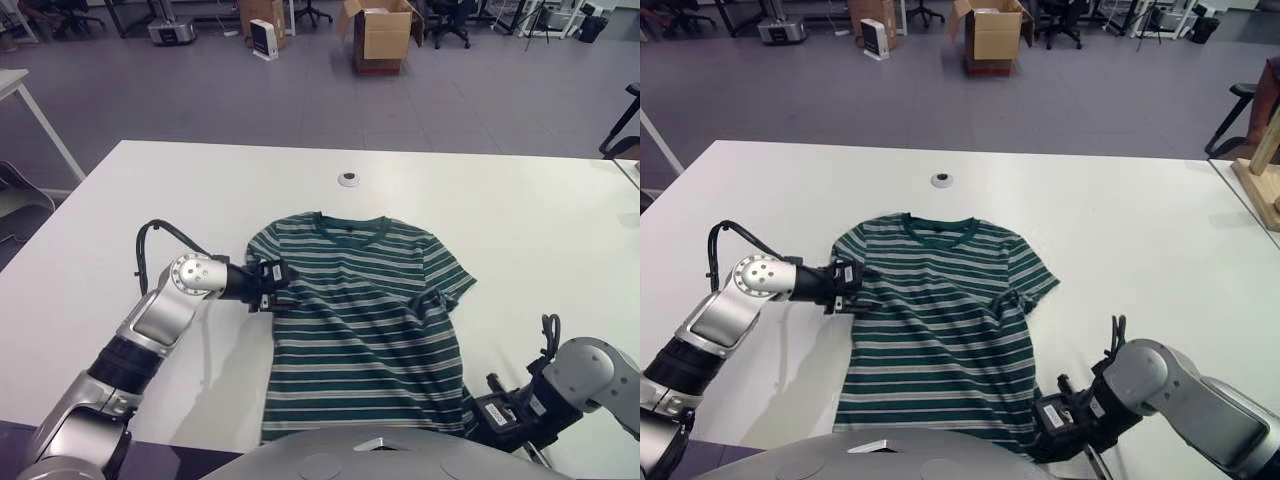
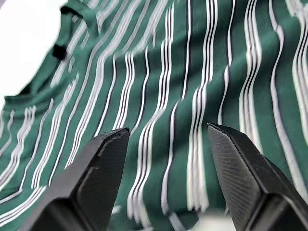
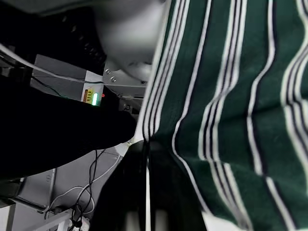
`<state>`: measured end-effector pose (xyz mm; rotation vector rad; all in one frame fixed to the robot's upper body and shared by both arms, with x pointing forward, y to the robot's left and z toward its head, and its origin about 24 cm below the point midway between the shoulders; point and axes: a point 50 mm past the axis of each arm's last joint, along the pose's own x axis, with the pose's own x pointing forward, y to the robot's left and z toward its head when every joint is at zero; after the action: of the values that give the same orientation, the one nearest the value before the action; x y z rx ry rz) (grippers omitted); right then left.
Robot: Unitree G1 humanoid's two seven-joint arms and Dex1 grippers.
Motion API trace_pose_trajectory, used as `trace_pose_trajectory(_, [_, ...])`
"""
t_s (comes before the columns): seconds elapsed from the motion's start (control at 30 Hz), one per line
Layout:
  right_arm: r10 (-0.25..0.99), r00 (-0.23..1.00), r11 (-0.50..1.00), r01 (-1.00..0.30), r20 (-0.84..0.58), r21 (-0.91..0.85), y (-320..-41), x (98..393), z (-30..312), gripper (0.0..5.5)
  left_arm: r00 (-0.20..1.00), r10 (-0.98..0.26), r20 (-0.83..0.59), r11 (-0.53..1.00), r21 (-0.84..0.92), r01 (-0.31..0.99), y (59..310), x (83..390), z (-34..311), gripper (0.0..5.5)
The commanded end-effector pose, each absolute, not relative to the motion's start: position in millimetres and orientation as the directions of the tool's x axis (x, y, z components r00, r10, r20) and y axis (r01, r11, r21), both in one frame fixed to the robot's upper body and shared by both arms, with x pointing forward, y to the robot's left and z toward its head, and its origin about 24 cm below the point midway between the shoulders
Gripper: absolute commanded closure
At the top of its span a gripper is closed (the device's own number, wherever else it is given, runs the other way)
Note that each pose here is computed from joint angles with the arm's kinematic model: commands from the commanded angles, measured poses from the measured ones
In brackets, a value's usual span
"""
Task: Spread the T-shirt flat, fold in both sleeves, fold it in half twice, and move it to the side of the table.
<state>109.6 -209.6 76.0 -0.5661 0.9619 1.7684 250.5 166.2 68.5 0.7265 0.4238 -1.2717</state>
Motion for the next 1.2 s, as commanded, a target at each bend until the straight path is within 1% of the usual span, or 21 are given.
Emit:
trace_pose_trajectory(0.03, [0.64,-0.328,-0.121,-0.936,-0.695,0.33,-201.7,120.1,87.6,4.84,0.253,-0.69,-0.678,0.095,0.262,0.96,164.6,247.5,66.1,2.55])
trace_pose_trajectory(0.1, [0.698,-0.329,-0.098,-0.924,-0.636,0.37,-207.2,131.5,108.2,4.55,0.261,-0.677,-0.688,0.095,0.269,0.958,168.2,249.0,65.4,2.55])
trace_pose_trajectory(0.13, [0.738,-0.294,-0.07,-0.929,-0.607,0.365,-211.1,143.8,120.4,4.32,0.273,-0.675,-0.686,0.106,0.276,0.955,170.1,251.4,66.4,2.55])
trace_pose_trajectory(0.2, [0.822,-0.12,0.049,-0.959,-0.557,0.279,-219.4,180.3,139.7,3.87,0.318,-0.69,-0.651,0.155,0.296,0.942,169.9,261.3,72.1,2.55])
trace_pose_trajectory(0.23, [0.831,0.041,0.172,-0.967,-0.555,0.186,-223.4,205.6,137.5,3.64,0.352,-0.7,-0.622,0.193,0.309,0.931,169.2,268.9,76.5,2.55])
trace_pose_trajectory(0.3, [0.769,0.268,0.371,-0.927,-0.581,0.064,-228.5,241.8,117.4,3.64,0.404,-0.713,-0.573,0.255,0.325,0.911,167.6,281.7,82.6,2.55])
trace_pose_trajectory(0.4, [0.641,0.457,0.586,-0.81,-0.617,0.009,-230.4,277.1,75.7,3.64,0.46,-0.724,-0.514,0.333,0.323,0.886,167.0,293.0,86.9,2.55])
trace_pose_trajectory(0.43, [0.59,0.487,0.641,-0.768,-0.644,0.006,-229.6,287.1,58.5,3.64,0.475,-0.725,-0.499,0.355,0.319,0.879,168.8,294.3,88.5,2.55])
trace_pose_trajectory(0.47, [0.554,0.489,0.666,-0.746,-0.674,0.006,-227.7,292.9,43.7,3.64,0.489,-0.724,-0.487,0.375,0.317,0.871,171.0,294.9,89.7,2.55])
trace_pose_trajectory(0.53, [0.459,0.484,0.689,-0.723,-0.745,-0.045,-222.4,300.9,10.3,3.64,0.544,-0.697,-0.466,0.439,0.323,0.839,181.7,299.2,92.1,2.55])
trace_pose_trajectory(0.57, [0.399,0.507,0.698,-0.708,-0.764,-0.105,-220.3,306.5,-1.1,3.64,0.584,-0.67,-0.458,0.482,0.329,0.812,190.0,302.0,92.7,2.55])
trace_pose_trajectory(0.63, [0.29,0.574,0.705,-0.669,-0.766,-0.235,-223.1,316.5,-8.7,3.64,0.637,-0.623,-0.454,0.542,0.337,0.77,201.6,306.8,92.4,2.55])
trace_pose_trajectory(0.67, [0.239,0.623,0.699,-0.643,-0.745,-0.314,-226.9,324.4,-4.1,3.64,0.664,-0.588,-0.461,0.576,0.338,0.744,208.2,309.2,89.3,2.55])
trace_pose_trajectory(0.73, [0.184,0.699,0.679,-0.599,-0.691,-0.425,-231.3,338.1,9.4,3.64,0.705,-0.525,-0.477,0.628,0.341,0.699,218.4,312.5,82.0,2.55])
trace_pose_trajectory(0.77, [0.18,0.731,0.674,-0.579,-0.658,-0.459,-231.1,344.9,17.5,3.64,0.727,-0.489,-0.482,0.66,0.34,0.67,223.5,313.9,78.1,2.55])
trace_pose_trajectory(0.87, [0.24,0.81,0.712,-0.522,-0.535,-0.471,-226.3,363.1,46.6,3.64,0.798,-0.371,-0.474,0.782,0.305,0.544,239.8,315.6,65.3,2.55])
trace_pose_trajectory(0.93, [0.262,0.845,0.731,-0.49,-0.467,-0.475,-229.7,367.8,60.3,3.64,0.818,-0.348,-0.459,0.845,0.225,0.486,242.9,313.6,58.8,2.55])
trace_pose_trajectory(1.0, [0.307,0.871,0.767,-0.465,-0.384,-0.441,-232.1,369.6,73.9,3.64,0.811,-0.394,-0.433,0.88,0.077,0.468,233.3,310.0,53.2,2.55])
trace_pose_trajectory(1.07, [0.362,0.876,0.771,-0.473,-0.318,-0.426,-232.3,366.7,82.3,3.64,0.783,-0.454,-0.426,0.873,-0.038,0.485,220.5,304.7,46.9,2.55])
trace_pose_trajectory(1.13, [0.396,0.869,0.766,-0.49,-0.296,-0.416,-231.5,360.0,81.9,3.64,0.749,-0.487,-0.449,0.852,-0.054,0.521,212.5,298.2,41.2,2.55])
trace_pose_trajectory(1.2, [0.409,0.863,0.766,-0.501,-0.296,-0.404,-230.3,354.5,79.1,3.64,0.73,-0.495,-0.472,0.837,-0.035,0.545,209.9,294.2,39.5,2.55])
